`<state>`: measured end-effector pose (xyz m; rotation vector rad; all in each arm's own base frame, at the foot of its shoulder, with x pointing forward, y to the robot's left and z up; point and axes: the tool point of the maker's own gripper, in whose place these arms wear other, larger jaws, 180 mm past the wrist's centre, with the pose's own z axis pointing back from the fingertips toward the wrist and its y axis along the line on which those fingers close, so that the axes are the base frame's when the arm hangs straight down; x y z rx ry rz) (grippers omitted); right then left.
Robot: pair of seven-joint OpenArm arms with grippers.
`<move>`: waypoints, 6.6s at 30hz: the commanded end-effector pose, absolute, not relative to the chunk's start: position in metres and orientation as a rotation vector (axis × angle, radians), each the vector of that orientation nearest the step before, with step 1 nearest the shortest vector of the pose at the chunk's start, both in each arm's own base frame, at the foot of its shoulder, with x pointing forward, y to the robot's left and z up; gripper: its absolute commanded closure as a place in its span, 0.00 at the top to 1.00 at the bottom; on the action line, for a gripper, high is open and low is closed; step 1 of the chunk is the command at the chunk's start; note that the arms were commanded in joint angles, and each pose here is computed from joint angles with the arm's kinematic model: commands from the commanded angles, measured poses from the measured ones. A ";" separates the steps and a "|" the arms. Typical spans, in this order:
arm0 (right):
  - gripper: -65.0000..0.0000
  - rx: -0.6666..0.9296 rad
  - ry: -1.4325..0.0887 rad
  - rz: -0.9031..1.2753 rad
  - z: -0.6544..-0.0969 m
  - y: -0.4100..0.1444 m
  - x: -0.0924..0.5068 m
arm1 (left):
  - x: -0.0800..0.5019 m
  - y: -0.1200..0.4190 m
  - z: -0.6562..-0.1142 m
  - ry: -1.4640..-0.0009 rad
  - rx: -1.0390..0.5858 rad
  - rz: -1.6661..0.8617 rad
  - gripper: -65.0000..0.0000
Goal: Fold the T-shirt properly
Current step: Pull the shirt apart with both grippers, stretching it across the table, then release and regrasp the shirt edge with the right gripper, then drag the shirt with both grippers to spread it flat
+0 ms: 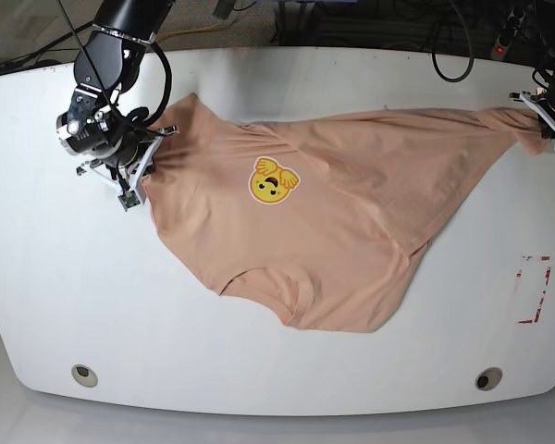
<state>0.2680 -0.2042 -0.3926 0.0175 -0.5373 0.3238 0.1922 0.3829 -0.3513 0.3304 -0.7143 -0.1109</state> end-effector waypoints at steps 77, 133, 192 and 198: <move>0.66 0.366 -0.727 0.297 -0.379 -0.154 0.472 | 0.172 0.379 -0.380 -0.596 0.292 -0.215 0.01; 0.67 0.091 -0.684 0.354 -0.386 -0.206 0.355 | 0.294 0.400 -0.355 -0.670 0.346 -0.304 0.01; 0.00 0.077 -0.958 0.365 -0.164 -0.225 0.534 | 0.399 0.322 -0.120 -1.290 0.594 -0.484 0.01; 0.00 -0.060 -1.073 0.453 -0.061 -0.227 0.553 | 0.414 0.319 -0.035 -1.450 0.700 -0.502 0.01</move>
